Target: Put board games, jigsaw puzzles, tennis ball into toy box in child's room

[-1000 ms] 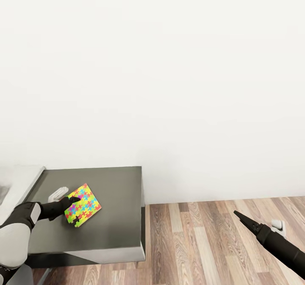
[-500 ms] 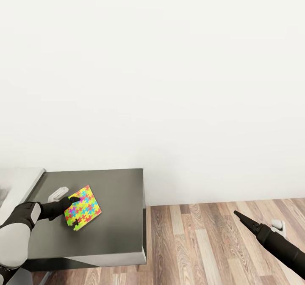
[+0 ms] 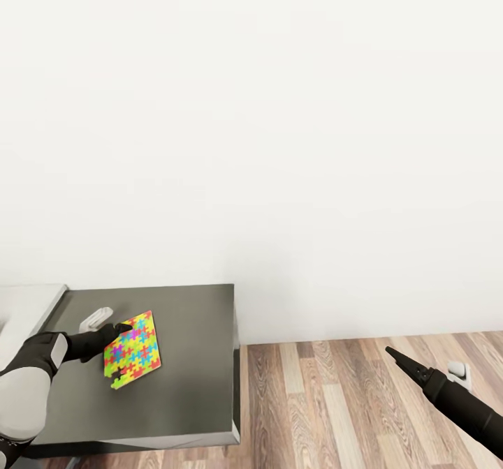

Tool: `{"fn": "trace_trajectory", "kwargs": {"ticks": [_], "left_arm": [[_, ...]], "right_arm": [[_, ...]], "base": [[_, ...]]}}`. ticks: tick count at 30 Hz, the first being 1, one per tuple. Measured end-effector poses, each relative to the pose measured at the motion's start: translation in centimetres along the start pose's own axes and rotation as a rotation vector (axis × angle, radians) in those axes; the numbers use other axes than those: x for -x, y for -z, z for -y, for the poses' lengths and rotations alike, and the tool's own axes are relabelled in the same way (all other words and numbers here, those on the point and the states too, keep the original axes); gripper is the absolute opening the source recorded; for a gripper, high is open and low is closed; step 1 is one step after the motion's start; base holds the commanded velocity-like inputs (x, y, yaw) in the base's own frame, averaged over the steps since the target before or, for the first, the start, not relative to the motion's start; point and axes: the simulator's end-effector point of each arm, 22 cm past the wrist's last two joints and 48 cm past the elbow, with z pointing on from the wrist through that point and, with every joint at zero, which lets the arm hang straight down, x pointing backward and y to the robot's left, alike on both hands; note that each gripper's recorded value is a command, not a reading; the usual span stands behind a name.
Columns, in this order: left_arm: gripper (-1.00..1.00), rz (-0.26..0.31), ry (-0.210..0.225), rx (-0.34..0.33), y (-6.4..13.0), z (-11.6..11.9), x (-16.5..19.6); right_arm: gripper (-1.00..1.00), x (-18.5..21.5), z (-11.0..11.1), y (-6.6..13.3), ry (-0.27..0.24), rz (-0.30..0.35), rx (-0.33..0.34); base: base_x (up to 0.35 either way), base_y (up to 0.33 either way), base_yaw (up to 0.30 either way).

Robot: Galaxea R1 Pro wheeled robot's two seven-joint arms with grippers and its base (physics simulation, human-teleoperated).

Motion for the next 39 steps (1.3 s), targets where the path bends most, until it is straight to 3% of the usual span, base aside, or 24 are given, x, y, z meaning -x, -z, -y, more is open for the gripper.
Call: {"fn": "trace_trajectory", "kwargs": {"ticks": [39], "left_arm": [[1.00, 0.004, 0.010, -0.014, -0.16, 0.50, -0.04]], "right_arm": [[1.00, 0.01, 0.00, 0.00, 0.000, 0.000, 0.000]], "base": [[0.001, -0.110, 0.000]]}}
